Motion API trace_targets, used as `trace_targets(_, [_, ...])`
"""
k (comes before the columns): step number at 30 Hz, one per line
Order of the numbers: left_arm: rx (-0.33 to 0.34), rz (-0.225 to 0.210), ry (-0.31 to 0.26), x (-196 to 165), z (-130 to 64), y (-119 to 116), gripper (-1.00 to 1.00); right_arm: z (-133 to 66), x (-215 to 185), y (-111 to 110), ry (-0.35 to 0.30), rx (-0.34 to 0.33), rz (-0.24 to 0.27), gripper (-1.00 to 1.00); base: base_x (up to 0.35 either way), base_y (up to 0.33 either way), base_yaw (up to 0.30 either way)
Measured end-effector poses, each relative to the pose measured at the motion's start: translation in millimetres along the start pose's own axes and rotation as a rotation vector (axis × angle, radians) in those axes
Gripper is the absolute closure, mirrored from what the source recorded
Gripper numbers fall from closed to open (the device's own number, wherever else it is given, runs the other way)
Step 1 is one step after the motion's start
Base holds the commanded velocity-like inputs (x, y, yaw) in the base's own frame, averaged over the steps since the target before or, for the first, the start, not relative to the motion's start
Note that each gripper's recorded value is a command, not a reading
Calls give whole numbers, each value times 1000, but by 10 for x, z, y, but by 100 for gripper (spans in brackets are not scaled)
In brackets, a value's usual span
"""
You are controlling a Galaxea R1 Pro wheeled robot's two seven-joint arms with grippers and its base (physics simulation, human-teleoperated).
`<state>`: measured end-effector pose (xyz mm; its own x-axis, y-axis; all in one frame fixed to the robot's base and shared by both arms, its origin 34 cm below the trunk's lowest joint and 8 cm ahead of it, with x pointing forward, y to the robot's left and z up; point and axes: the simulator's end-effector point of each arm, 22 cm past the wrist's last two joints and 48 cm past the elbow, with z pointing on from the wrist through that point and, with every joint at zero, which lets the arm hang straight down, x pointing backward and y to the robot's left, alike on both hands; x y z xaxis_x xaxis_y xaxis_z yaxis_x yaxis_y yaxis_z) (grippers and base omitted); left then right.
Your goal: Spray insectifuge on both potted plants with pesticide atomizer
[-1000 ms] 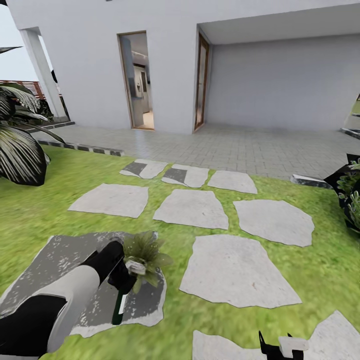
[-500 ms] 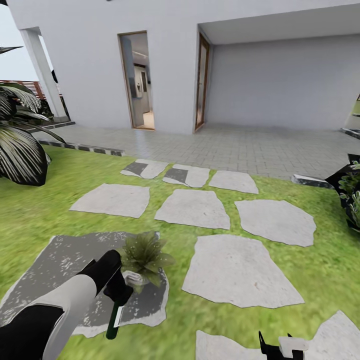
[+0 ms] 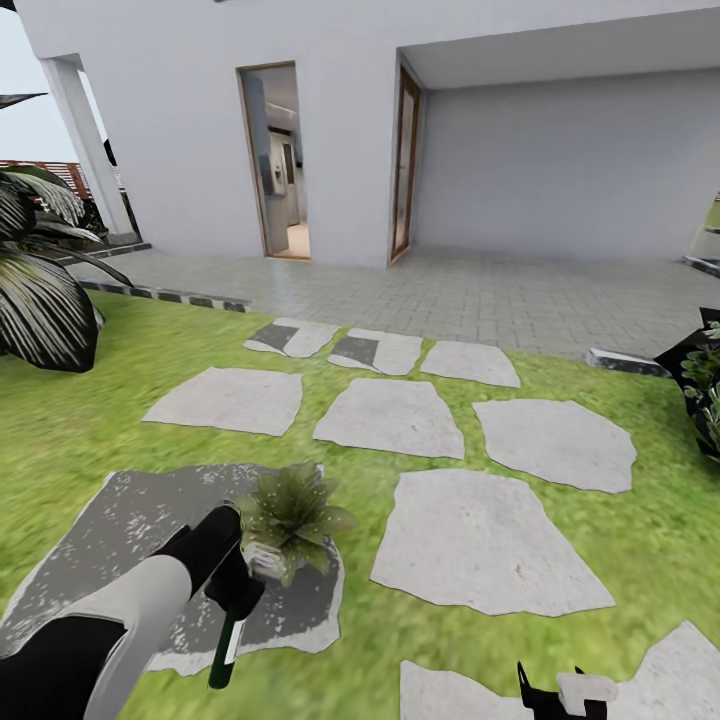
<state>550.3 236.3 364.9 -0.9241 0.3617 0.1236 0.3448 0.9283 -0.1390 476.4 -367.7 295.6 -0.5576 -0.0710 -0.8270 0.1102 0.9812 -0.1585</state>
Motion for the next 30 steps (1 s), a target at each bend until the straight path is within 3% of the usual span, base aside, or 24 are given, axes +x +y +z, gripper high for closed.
trace_targets(9, [9,0,-1,42,62,-45,100,0,-1,3,0,-1,0,-100,0,149,1])
trace_targets(20, [3,13,-58,-167,-77,-69,100,0,-2,2,-1,-1,-1,-100,-5,28,111])
trace_targets(30, [-10,9,-85,-232,-148,10,100,2,-1,3,0,-1,-1,-100,-210,181,2])
